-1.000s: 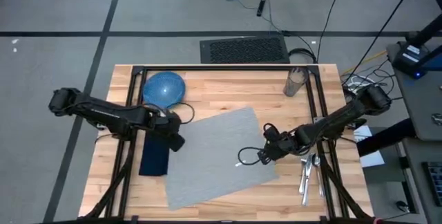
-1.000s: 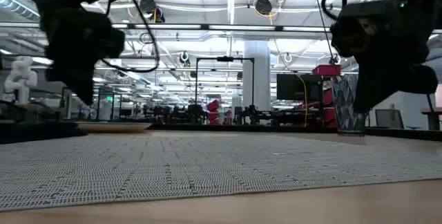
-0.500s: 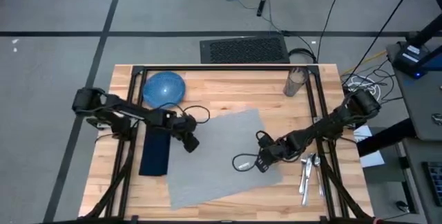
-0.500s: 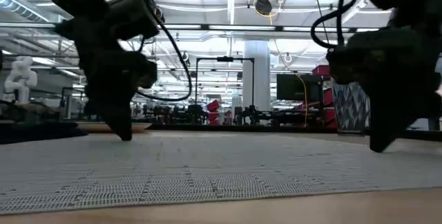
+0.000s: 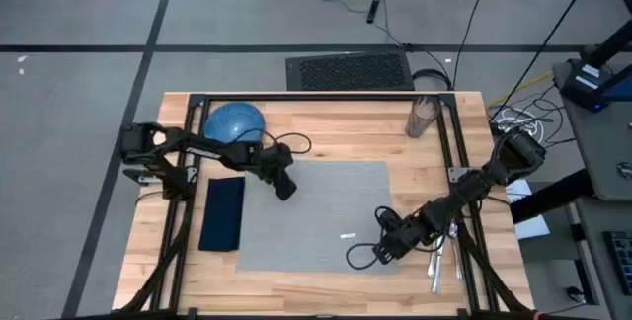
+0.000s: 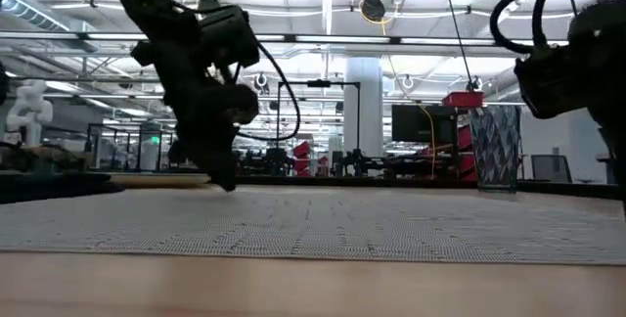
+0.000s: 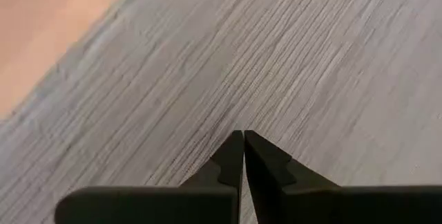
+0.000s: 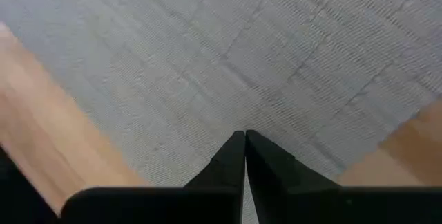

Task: Set table place
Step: Adjust the silver spoon

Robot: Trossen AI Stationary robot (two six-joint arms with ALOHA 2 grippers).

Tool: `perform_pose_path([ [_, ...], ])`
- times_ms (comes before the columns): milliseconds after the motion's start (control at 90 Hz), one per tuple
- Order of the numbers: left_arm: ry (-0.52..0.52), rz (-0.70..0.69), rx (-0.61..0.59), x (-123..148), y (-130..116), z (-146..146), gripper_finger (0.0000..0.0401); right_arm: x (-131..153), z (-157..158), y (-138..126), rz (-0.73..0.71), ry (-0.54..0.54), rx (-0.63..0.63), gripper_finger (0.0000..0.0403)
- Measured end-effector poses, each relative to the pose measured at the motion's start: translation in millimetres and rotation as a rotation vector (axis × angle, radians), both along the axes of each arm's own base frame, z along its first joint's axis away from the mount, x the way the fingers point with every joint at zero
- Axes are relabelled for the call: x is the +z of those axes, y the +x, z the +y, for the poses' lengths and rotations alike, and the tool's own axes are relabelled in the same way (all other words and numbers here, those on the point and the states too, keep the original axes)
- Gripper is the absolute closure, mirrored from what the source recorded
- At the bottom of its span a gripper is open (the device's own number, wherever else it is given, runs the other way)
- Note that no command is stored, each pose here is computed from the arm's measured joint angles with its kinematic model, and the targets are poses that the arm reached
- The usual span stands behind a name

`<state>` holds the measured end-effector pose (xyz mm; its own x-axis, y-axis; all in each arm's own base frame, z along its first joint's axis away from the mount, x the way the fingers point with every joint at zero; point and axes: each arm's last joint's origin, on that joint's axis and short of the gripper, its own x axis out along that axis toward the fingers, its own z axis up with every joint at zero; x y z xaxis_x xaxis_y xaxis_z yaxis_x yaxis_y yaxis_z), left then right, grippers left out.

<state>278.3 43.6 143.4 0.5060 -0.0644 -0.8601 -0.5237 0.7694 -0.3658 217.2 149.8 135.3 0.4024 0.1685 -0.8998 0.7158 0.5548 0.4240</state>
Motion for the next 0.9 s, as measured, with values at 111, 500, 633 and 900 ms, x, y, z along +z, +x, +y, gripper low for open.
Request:
perform_pose_path([
  [111, -0.022, -0.033, -0.041, 7, 7, -8, 0.0401, 8, 1, 2, -0.063, -0.002, -0.021, 0.0403],
  [500, 0.018, -0.153, -0.157, 39, 32, -33, 0.0401, 60, -26, 23, -0.321, -0.124, -0.078, 0.0403],
  [633, 0.051, -0.181, -0.191, 46, 36, -32, 0.0401, 78, -47, 30, -0.388, -0.168, -0.078, 0.0403],
  [900, 0.091, -0.194, -0.218, 50, 38, -24, 0.0401, 117, -100, 36, -0.514, -0.289, -0.124, 0.0403],
])
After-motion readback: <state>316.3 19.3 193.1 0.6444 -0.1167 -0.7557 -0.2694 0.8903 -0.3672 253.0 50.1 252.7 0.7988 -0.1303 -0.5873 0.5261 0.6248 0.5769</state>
